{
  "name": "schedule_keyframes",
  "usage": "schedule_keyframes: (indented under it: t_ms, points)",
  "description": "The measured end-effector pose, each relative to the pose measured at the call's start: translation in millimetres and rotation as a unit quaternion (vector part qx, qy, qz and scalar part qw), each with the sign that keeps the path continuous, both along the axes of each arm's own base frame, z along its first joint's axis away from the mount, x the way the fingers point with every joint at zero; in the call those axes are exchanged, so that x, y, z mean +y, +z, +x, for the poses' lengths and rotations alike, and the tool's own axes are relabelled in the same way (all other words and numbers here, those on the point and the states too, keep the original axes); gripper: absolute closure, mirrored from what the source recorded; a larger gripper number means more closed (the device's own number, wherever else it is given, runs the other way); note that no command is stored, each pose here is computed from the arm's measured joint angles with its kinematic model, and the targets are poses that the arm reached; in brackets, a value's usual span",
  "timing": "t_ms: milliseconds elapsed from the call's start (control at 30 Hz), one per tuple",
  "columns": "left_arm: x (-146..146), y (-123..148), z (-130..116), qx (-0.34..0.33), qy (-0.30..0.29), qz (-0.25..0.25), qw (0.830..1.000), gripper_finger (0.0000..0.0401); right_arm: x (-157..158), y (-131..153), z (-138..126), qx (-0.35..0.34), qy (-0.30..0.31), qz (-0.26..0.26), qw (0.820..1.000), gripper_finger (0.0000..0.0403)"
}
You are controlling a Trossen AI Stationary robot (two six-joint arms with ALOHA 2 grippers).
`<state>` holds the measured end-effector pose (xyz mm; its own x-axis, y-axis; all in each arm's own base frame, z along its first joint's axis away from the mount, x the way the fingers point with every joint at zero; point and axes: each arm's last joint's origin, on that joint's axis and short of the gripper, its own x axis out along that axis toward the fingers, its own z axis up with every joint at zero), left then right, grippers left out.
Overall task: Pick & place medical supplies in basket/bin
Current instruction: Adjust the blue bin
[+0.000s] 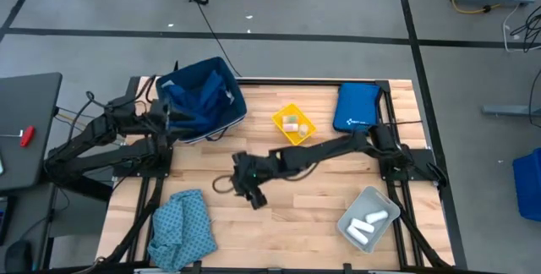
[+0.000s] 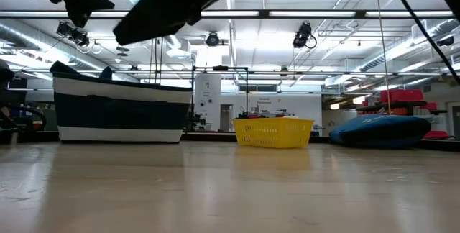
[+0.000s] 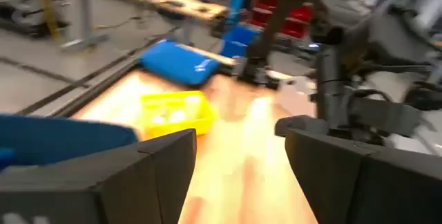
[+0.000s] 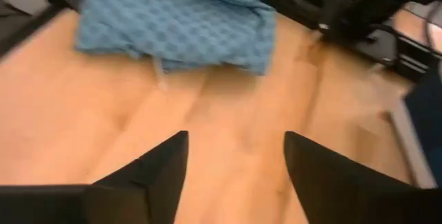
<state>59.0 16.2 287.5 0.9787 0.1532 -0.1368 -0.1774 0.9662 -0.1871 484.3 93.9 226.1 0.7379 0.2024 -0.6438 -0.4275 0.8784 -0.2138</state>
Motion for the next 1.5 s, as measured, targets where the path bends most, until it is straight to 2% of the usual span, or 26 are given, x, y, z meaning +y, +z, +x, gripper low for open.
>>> schedule_keyframes:
  t_ms: [100, 167, 267, 333, 400, 533, 700, 900, 1067, 1300, 1500]
  points:
    - [-3, 3, -5, -0.023, -0.025, 0.014, 0.999, 0.0180, 17, 3, -3, -0.003, 0.017, 0.019, 1.000, 0.0203]
    - [-5, 4, -9, -0.035, -0.029, 0.027, 0.999, 0.0183, 24, 11, -3, -0.026, 0.050, 0.053, 0.997, 0.0238]
    - [-7, 5, -15, -0.051, -0.028, 0.042, 0.997, 0.0184, 28, 34, -5, -0.072, 0.132, 0.119, 0.981, 0.0292]
    - [-9, 5, -20, -0.064, -0.025, 0.049, 0.996, 0.0184, 24, 50, -8, -0.102, 0.168, 0.145, 0.970, 0.0324]
    - [-11, 5, -25, -0.073, -0.025, 0.056, 0.995, 0.0184, 16, 62, -9, -0.130, 0.188, 0.154, 0.961, 0.0351]
    - [-13, 2, -30, -0.072, -0.025, 0.051, 0.996, 0.0184, -5, 88, -17, -0.164, 0.192, 0.141, 0.957, 0.0385]
    - [-13, -5, -29, -0.035, -0.027, 0.034, 0.998, 0.0184, -31, 114, -31, -0.175, 0.178, 0.129, 0.960, 0.0393]
    - [-8, -18, -18, -0.032, -0.029, 0.016, 0.999, 0.0184, -50, 139, -47, -0.194, 0.169, 0.110, 0.960, 0.0394]
    - [-5, -19, -13, -0.041, -0.001, 0.008, 0.999, 0.0184, -68, 160, -63, -0.209, 0.142, 0.103, 0.962, 0.0394]
    - [-2, -11, -6, -0.064, 0.004, 0.023, 0.998, 0.0184, -97, 192, -98, -0.213, 0.106, 0.085, 0.967, 0.0394]
    - [5, -14, 12, -0.041, 0.008, 0.025, 0.999, 0.0184, -120, 217, -130, -0.217, 0.054, 0.074, 0.972, 0.0394]
